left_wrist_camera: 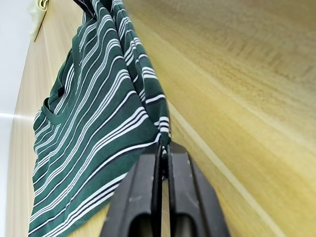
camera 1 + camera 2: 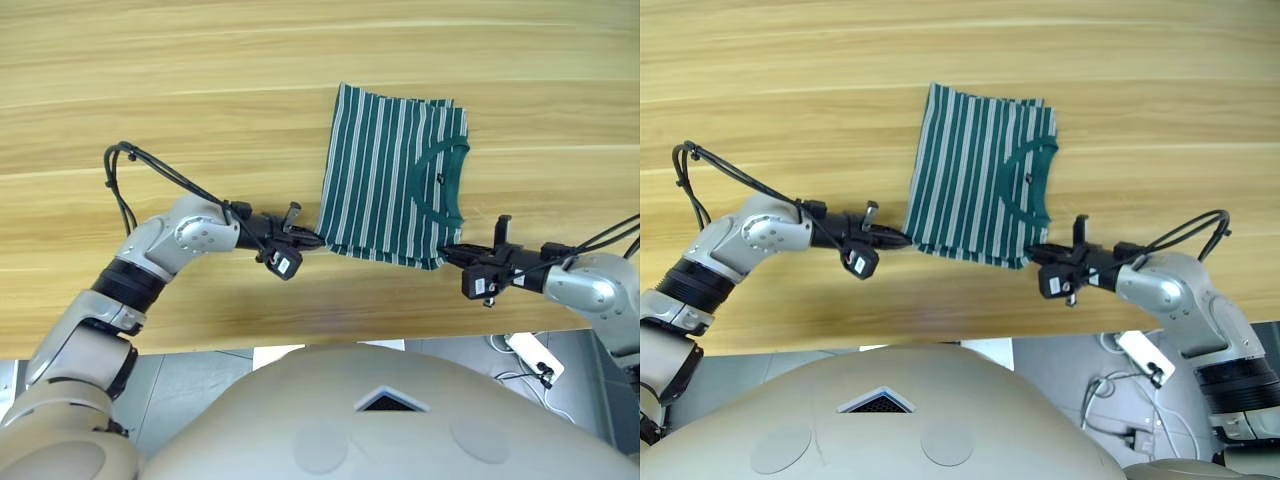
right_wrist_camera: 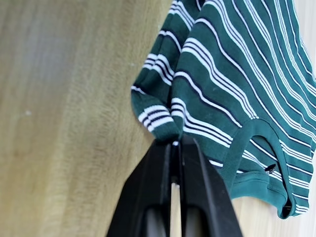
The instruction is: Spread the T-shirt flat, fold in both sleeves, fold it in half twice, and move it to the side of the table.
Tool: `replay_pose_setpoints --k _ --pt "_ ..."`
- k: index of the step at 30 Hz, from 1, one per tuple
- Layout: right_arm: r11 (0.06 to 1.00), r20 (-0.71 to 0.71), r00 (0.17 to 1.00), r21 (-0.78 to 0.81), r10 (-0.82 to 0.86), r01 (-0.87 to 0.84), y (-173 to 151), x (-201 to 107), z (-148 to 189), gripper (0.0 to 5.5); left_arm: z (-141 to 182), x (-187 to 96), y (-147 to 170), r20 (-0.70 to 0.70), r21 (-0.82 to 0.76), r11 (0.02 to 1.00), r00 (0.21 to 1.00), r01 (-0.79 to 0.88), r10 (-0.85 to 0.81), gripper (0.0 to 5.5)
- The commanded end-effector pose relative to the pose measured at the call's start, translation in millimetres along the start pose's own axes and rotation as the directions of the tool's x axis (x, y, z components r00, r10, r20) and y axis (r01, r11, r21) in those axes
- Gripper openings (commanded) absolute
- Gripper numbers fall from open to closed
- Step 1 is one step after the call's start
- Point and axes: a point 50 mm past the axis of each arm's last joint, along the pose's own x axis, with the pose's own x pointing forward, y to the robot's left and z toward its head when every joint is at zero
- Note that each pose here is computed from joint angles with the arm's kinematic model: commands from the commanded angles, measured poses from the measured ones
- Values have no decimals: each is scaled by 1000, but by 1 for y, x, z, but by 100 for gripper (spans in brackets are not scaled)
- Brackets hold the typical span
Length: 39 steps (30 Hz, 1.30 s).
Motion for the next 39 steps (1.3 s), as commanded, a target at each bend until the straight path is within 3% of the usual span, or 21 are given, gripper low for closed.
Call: replay_pose_setpoints --k 1,12,17,23,28,34,39 --pt "996 -3 996 28 88 -88 17 0 0 0 9 -1 -2 63 -34 999 998 12 -9 0" --pt "999 186 982 36 15 -22 15 -38 32 0 38 -50 3 232 -202 977 966 -67 114 0" --pt "999 195 981 37 -14 7 12 -50 33 0 39 -61 -3 234 -237 970 965 -60 117 0" --pt "987 115 980 28 -160 157 -15 -43 19 0 9 -53 26 104 -227 947 961 -230 258 0" --pt "951 -30 951 -18 -308 308 -54 -20 -3 0 -20 -48 72 -22 -189 870 888 -456 460 0" --pt "933 -102 928 -65 -358 353 -77 -2 -16 0 -43 -33 90 -107 -163 848 864 -504 492 0" --pt "953 -170 938 -72 -303 295 -74 21 -34 0 -67 -10 92 -217 -147 863 867 -484 449 0"
